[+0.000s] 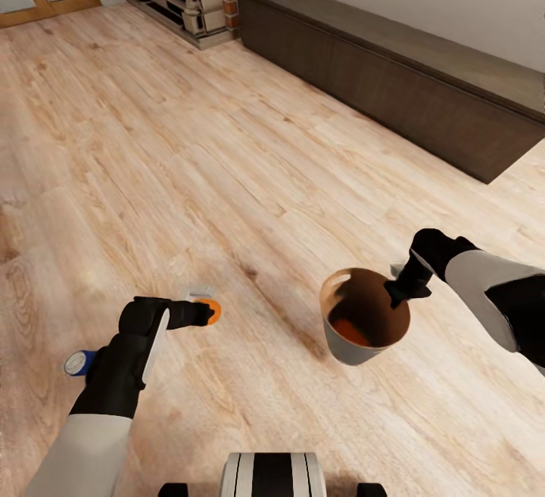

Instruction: Put the three can of soda from the living room inside the tash can in the kitchen.

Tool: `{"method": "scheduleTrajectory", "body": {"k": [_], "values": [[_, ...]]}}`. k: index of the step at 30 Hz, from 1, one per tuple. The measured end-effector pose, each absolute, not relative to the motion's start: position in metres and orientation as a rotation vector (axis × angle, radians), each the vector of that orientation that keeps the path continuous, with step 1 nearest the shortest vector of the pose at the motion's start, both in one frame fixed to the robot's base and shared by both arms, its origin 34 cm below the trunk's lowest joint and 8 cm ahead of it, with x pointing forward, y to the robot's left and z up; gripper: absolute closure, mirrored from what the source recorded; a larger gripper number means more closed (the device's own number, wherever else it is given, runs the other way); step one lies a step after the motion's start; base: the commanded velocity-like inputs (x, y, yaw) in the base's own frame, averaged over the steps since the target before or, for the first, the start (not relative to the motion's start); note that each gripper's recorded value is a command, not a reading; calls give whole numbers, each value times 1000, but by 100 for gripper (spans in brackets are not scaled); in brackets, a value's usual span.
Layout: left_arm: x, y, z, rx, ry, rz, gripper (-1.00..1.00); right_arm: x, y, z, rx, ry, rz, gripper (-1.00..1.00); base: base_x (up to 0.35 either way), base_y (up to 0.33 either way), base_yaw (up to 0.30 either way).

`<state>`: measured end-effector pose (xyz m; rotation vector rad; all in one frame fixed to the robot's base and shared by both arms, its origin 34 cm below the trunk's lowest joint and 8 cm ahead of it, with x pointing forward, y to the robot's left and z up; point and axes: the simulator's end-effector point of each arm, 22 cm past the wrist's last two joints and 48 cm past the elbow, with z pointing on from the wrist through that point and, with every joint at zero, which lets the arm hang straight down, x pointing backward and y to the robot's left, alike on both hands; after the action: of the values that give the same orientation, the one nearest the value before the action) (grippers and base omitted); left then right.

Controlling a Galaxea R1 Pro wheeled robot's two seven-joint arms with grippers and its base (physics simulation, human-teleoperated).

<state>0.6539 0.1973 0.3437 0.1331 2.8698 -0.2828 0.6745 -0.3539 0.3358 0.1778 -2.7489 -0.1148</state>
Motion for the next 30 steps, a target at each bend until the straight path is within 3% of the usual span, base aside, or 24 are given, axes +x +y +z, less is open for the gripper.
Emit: {"method": "scheduleTrajectory", "body": {"k": [6, 13, 23, 30], "values": [[686, 182, 381, 196, 2797, -453, 100, 662, -301, 334, 191, -2721, -232, 100, 0, 0, 0], [806, 204, 468, 290, 2693, -722, 100, 665, -277, 345, 305, -2709, -212, 100, 0, 0, 0], [889, 181, 656, 701, 2710, -1028, 100, 675, -263, 365, 363, -2727, -222, 100, 0, 0, 0], [915, 153, 742, 836, 2612, -1004, 100, 681, -254, 378, 369, -2735, -242, 100, 0, 0, 0]]}}
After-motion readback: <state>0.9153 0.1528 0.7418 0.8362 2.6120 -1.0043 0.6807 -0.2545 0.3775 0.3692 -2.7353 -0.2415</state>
